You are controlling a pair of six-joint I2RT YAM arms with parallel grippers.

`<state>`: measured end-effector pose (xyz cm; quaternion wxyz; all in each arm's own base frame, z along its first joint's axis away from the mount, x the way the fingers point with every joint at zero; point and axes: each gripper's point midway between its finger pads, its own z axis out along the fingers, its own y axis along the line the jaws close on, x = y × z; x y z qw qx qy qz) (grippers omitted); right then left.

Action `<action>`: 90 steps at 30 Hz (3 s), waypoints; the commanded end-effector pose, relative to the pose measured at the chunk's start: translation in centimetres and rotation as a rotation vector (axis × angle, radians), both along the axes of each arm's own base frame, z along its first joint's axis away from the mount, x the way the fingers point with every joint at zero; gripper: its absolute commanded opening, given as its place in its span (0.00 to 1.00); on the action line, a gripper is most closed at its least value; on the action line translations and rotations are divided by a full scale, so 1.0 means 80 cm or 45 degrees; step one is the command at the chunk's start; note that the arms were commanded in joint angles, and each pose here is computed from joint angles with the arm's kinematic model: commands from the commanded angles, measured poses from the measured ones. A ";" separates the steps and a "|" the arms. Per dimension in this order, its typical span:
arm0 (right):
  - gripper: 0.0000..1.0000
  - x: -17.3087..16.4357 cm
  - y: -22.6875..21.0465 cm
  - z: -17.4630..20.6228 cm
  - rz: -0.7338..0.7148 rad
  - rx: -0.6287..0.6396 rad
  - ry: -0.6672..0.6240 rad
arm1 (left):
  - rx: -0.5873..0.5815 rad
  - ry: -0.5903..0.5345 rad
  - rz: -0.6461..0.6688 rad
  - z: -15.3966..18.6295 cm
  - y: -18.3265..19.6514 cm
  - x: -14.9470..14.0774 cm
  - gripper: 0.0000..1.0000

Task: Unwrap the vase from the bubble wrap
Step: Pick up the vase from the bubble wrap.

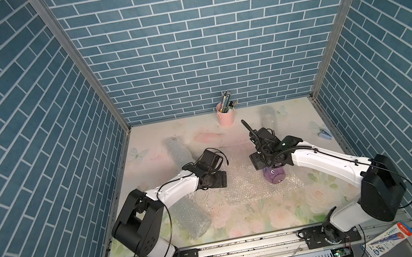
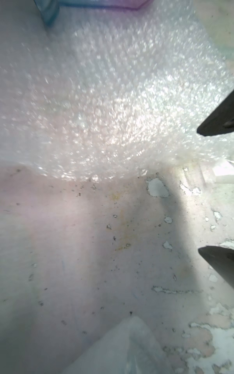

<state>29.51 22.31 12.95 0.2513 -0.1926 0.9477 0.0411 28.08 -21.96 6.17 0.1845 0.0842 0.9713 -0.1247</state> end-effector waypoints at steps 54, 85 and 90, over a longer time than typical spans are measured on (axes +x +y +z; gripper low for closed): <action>0.74 0.070 -0.040 -0.116 0.016 -0.394 0.522 | 0.060 -0.312 -0.441 0.170 0.016 -0.003 0.99; 0.54 0.075 -0.030 -0.093 0.094 -0.324 0.541 | -0.004 -0.288 -0.458 0.170 0.006 -0.009 1.00; 0.51 0.075 -0.028 -0.071 0.077 -0.256 0.450 | 0.008 -0.283 -0.455 0.167 0.007 -0.008 0.99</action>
